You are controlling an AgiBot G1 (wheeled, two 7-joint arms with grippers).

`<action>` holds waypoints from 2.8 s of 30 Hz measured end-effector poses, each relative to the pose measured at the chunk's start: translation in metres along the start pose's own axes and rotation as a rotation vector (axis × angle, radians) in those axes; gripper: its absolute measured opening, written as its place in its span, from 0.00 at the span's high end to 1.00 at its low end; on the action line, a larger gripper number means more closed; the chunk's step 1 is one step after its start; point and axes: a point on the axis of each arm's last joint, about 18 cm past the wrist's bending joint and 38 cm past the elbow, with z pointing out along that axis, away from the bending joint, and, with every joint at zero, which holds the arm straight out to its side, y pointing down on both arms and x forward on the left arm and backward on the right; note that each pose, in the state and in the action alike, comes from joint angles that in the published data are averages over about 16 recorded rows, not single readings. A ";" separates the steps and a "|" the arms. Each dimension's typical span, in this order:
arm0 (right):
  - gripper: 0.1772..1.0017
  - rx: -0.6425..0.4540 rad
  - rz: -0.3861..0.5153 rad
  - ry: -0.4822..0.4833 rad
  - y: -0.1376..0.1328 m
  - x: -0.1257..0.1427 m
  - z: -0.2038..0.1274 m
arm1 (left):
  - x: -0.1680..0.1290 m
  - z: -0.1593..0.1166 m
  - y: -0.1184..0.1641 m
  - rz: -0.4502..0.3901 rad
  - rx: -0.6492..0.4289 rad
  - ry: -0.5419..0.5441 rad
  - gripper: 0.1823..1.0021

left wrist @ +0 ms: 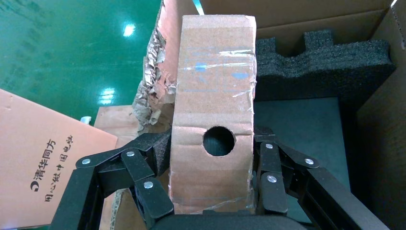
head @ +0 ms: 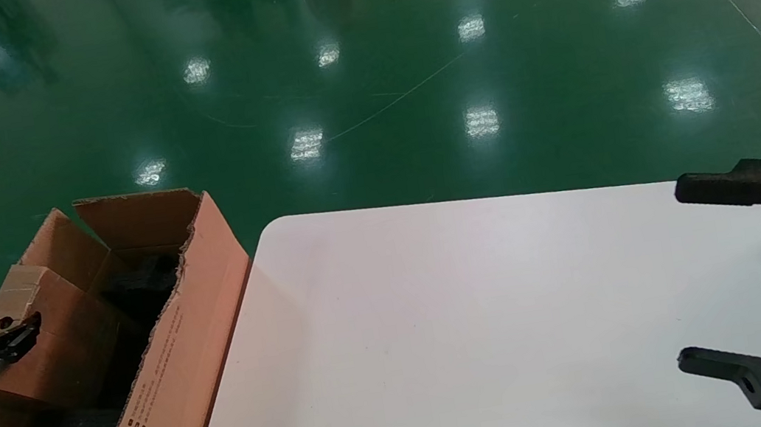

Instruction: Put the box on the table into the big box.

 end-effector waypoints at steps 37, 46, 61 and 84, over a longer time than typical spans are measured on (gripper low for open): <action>0.00 0.000 0.000 0.000 0.000 0.000 0.000 | 0.006 0.015 0.011 0.027 -0.029 0.029 0.75; 0.00 0.000 0.000 0.000 0.000 0.000 0.000 | -0.004 0.013 0.010 0.030 -0.038 0.008 0.71; 0.00 0.000 0.000 0.000 0.000 0.000 0.000 | -0.004 0.011 0.005 0.038 -0.035 0.011 0.42; 0.00 0.000 0.000 0.000 0.000 0.000 0.000 | 0.112 -0.019 -0.118 0.144 0.280 0.377 0.03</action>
